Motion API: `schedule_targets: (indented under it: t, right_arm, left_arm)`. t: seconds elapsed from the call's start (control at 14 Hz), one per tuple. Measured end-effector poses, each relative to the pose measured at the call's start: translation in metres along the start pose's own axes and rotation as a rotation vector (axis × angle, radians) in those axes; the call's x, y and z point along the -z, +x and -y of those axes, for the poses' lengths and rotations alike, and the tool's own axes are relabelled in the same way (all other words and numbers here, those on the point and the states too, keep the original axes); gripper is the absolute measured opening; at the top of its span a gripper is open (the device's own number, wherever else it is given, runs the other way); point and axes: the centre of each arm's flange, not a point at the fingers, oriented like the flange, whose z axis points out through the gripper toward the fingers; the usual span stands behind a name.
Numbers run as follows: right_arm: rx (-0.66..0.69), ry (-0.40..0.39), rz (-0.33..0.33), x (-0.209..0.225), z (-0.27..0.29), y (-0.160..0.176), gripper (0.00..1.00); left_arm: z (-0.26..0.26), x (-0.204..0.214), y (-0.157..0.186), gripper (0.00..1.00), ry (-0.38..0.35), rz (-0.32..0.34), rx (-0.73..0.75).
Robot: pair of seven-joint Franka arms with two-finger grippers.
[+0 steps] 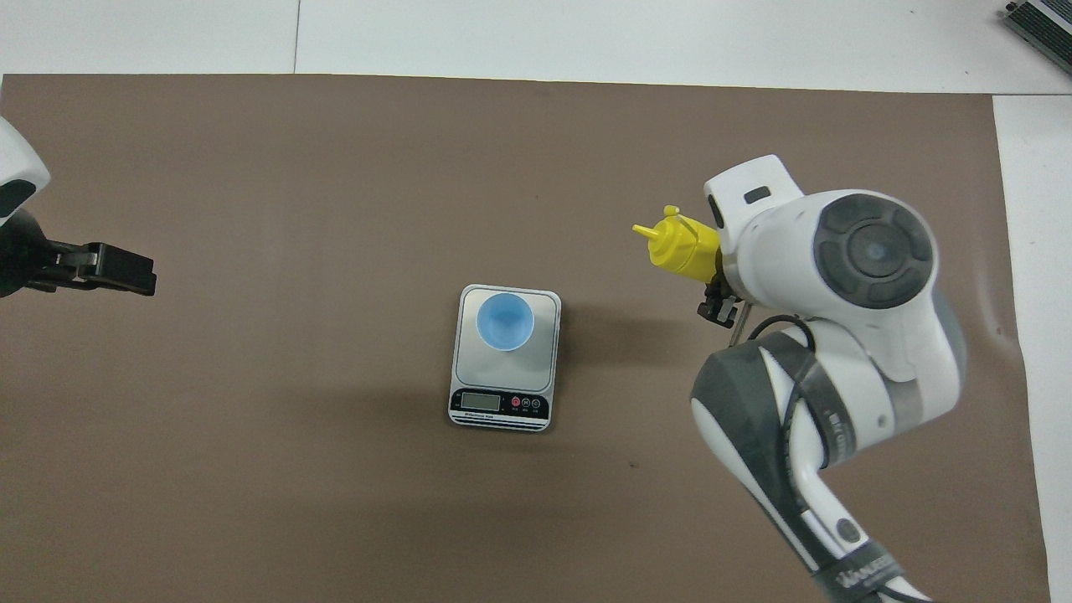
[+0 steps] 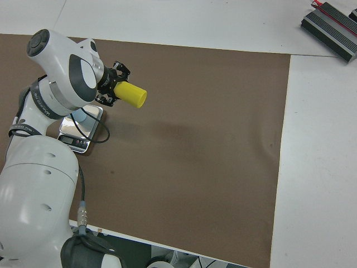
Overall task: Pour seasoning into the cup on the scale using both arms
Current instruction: 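Turn the bottle upright and carry it back with the right gripper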
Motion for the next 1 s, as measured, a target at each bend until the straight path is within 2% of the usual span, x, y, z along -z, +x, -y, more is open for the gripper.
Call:
schedule_targets:
  t: [0.21, 0.43, 0.71, 1.0]
  right_arm:
    - [-0.023, 0.071, -0.162, -0.017, -0.019, -0.034, 0.51]
    - [-0.076, 0.105, -0.338, -0.051, -0.033, -0.057, 0.51]
    - [-0.137, 0.136, -0.533, -0.093, -0.038, -0.094, 0.51]
    - [-0.152, 0.125, -0.669, -0.133, -0.030, -0.117, 0.51]
  left_arm:
    - [0.002, 0.000, 0.000, 1.00, 0.000, 0.000, 0.004]
    - [0.002, 0.000, 0.000, 1.00, 0.000, 0.000, 0.004]
    - [0.005, 0.000, 0.000, 1.00, 0.000, 0.000, 0.009]
    - [0.005, 0.000, 0.000, 1.00, 0.000, 0.000, 0.009]
